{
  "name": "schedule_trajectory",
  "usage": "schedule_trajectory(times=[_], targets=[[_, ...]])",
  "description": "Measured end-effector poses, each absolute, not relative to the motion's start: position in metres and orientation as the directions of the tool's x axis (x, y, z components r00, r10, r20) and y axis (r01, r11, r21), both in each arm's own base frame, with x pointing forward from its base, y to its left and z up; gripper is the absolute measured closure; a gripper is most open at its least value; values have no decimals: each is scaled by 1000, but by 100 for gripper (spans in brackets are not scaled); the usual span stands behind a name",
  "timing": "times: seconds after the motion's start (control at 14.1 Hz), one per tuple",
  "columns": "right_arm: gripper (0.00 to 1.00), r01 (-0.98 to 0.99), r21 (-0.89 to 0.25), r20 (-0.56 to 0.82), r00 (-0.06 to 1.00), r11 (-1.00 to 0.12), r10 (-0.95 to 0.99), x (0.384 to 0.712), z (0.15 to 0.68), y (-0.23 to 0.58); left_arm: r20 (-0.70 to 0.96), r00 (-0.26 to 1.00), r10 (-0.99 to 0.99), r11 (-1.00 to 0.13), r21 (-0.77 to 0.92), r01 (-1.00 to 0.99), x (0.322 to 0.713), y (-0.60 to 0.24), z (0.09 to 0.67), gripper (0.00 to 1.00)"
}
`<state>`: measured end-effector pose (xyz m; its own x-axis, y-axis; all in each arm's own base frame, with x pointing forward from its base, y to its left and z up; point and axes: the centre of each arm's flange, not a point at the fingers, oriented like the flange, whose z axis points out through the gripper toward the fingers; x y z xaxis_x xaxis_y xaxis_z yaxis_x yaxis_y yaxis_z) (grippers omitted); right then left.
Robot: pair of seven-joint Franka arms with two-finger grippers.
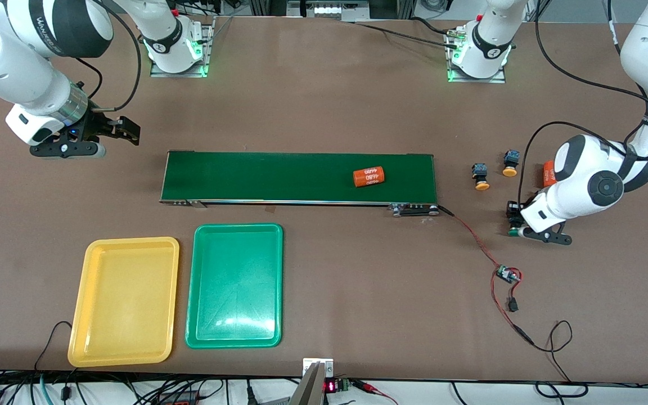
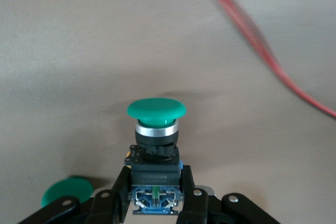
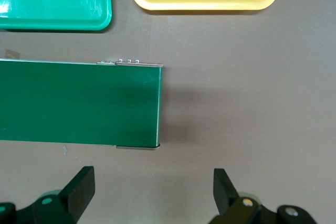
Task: Sort buttons by color to trays
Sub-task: 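Grasp a green-capped button with the left gripper, then set the green button on the conveyor and release the left gripper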
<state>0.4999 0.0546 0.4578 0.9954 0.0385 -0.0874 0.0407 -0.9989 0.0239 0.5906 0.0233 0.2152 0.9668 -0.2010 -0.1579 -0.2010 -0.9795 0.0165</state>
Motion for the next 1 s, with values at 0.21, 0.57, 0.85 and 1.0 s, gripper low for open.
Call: schedule_trajectory(times=[0.21,0.57,0.85,1.0], targets=[[0,41,24,-88,995,-999,39,500,457,55,-226,956,-188,-978,-41,-202,590,-45,280,59],[0,41,24,-89,995,-999,39,500,457,55,-205,974,-94,-992,-67,-110,544,-187,320,59],[0,41,24,-89,995,-999,39,500,457,55,-190,981,-26,-999,-28,-32,506,-251,296,59],[0,41,24,-89,995,-999,39,499,457,55,-171,985,-4,-999,33,2,490,-264,277,59]])
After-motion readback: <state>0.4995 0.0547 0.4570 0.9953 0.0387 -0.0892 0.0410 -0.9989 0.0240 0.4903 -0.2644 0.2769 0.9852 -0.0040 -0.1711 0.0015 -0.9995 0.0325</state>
